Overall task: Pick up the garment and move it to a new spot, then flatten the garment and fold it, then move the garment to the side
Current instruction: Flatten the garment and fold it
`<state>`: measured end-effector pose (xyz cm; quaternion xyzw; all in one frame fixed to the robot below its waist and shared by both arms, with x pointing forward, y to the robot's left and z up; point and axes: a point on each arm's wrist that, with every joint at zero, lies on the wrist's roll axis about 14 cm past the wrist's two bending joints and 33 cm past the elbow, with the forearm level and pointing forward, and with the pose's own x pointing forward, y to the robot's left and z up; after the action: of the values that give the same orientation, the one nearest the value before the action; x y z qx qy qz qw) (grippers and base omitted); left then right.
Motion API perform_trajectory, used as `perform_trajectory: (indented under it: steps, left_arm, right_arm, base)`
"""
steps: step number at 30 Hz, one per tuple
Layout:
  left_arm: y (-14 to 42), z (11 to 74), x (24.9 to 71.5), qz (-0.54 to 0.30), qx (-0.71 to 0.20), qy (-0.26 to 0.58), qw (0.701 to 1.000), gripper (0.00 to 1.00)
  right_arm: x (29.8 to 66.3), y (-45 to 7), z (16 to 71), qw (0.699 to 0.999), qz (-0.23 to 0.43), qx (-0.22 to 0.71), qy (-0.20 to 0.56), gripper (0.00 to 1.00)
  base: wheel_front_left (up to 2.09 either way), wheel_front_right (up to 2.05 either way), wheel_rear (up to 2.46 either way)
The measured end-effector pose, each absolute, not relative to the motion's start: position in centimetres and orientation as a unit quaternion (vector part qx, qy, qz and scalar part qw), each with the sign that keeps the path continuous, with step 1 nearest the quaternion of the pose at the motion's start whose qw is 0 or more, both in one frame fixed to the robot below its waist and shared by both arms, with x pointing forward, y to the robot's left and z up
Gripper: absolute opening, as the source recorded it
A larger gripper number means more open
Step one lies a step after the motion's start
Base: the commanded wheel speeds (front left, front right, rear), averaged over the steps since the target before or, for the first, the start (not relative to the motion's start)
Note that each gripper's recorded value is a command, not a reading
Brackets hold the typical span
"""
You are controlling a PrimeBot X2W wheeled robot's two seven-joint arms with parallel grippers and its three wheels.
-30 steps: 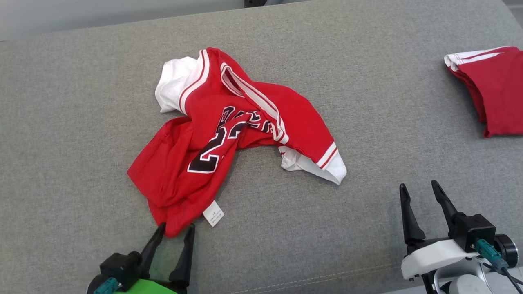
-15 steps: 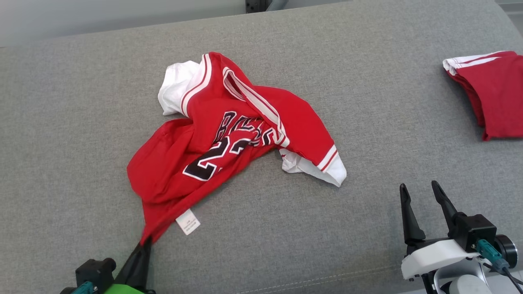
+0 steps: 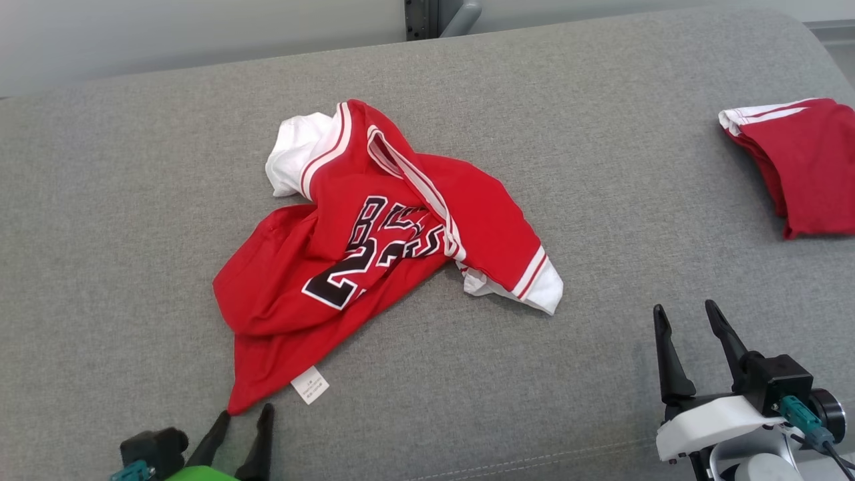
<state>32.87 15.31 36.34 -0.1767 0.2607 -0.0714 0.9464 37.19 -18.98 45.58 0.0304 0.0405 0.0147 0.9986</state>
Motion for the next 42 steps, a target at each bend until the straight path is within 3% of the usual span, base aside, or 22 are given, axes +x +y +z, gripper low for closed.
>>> perform_trajectory:
  steps: [7,13,30,31,33,34,36,38,42]
  left_arm:
    - [7.5,44.2,35.4,-0.205,-0.243,0.211,0.924,1.0]
    - [1.7,46.7,37.0,-0.284,-0.254,0.215,0.899,1.0]
    - [-6.8,43.8,41.4,-0.321,-0.274,0.302,0.855,1.0]
    - [-7.0,43.7,41.5,-0.322,-0.275,0.304,0.853,0.97]
    - [-7.4,43.4,41.7,-0.323,-0.271,0.308,0.853,0.78]
    - [-7.5,43.3,41.8,-0.322,-0.269,0.308,0.854,0.61]
    - [-7.5,43.2,42.2,-0.32,-0.269,0.304,0.856,0.36]
    - [-7.7,43.1,42.3,-0.322,-0.27,0.304,0.855,0.0]
    - [-8.3,43.2,41.9,-0.336,-0.266,0.302,0.852,0.0]
  right_arm:
    - [37.1,-19.3,45.7,0.998,0.008,0.041,0.039,1.0]
    - [36.6,-20.5,45.8,0.998,-0.013,0.05,0.037,1.0]
    - [33.8,-24.8,45.5,0.993,-0.089,0.057,0.046,1.0]
    - [33.7,-25.0,45.5,0.993,-0.091,0.057,0.046,1.0]
    - [33.6,-25.1,45.5,0.993,-0.094,0.057,0.045,1.0]
    - [33.6,-25.2,45.5,0.993,-0.095,0.057,0.046,1.0]
    - [33.7,-25.2,45.6,0.993,-0.096,0.057,0.045,1.0]
    - [33.7,-25.3,45.6,0.993,-0.096,0.057,0.044,1.0]
    - [33.6,-25.3,45.7,0.993,-0.097,0.058,0.043,1.0]
  base:
    - [0.0,0.0,0.0]
    - [0.0,0.0,0.0]
    - [0.0,0.0,0.0]
    - [0.0,0.0,0.0]
    - [0.0,0.0,0.0]
    - [0.0,0.0,0.0]
    - [0.0,0.0,0.0]
    - [0.0,0.0,0.0]
    - [0.0,0.0,0.0]
